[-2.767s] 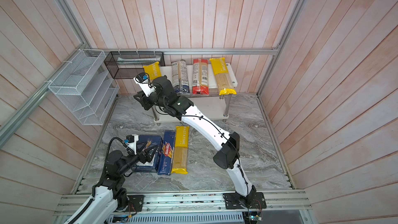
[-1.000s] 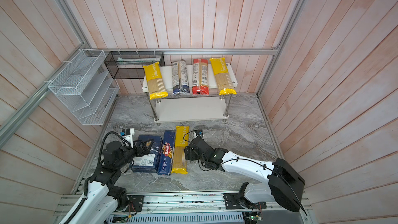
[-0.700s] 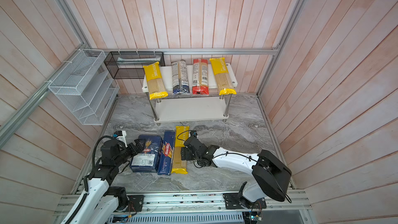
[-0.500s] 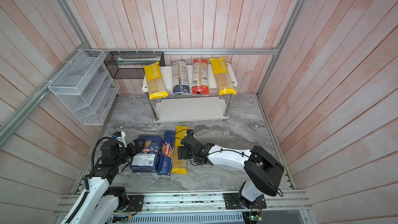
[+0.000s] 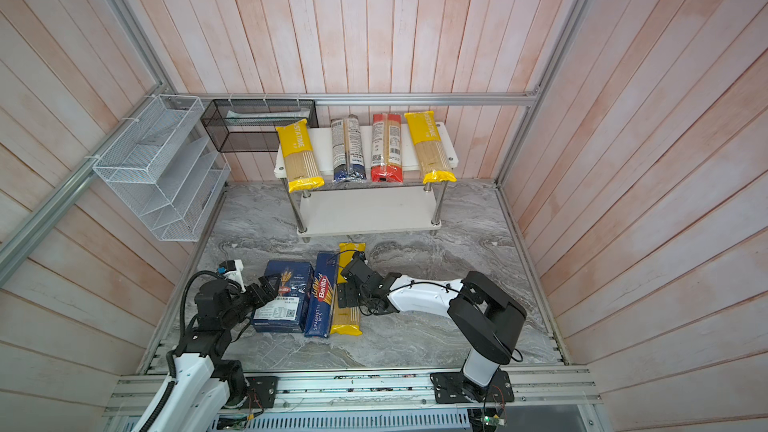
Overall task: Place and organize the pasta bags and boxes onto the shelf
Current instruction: 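Lower the right gripper around the yellow PASTATIME bag beside the blue boxes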
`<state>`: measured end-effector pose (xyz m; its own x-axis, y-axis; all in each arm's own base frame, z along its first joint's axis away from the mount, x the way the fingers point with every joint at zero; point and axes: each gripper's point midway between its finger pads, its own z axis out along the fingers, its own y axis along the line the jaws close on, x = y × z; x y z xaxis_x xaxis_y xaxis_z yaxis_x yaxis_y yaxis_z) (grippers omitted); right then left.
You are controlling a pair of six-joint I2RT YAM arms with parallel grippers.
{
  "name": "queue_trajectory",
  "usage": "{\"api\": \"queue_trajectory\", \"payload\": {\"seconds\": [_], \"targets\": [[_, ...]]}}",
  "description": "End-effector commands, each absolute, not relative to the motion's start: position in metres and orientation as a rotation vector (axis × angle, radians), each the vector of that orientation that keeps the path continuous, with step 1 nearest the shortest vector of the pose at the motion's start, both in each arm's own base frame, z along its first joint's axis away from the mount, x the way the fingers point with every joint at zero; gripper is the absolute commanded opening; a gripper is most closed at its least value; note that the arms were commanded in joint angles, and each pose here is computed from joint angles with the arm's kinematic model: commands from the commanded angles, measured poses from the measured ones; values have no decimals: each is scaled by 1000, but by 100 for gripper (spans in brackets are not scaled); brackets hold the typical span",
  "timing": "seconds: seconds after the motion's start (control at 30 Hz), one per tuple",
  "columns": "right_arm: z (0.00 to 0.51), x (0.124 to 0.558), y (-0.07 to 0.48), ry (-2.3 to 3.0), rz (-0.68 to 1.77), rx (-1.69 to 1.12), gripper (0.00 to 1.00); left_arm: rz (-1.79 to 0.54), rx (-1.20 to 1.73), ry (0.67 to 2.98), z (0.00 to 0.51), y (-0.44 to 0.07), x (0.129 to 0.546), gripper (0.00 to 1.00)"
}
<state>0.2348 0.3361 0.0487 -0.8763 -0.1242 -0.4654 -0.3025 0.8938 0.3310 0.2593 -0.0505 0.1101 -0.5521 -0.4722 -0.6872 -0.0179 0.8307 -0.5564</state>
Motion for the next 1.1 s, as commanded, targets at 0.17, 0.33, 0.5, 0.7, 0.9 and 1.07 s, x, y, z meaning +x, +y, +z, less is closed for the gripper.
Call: {"api": "queue_trajectory", "payload": {"seconds": [0.17, 0.33, 0.5, 0.7, 0.9, 1.07], "targets": [[40, 235, 342, 2652, 504, -354, 93, -730, -268, 2106, 104, -69, 254, 100], [34, 236, 340, 2670, 470, -355, 93, -750, -250, 2121, 102, -73, 255, 100], [28, 233, 332, 2687, 430, -348, 93, -755, -244, 2116, 103, -74, 254, 100], [19, 230, 313, 2715, 324, -349, 93, -770, -222, 2106, 106, -77, 252, 100], [15, 225, 288, 2741, 288, -309, 93, -794, -183, 2074, 112, -81, 249, 100], [16, 224, 259, 2752, 267, -243, 93, -803, -172, 2073, 113, -83, 248, 100]]}}
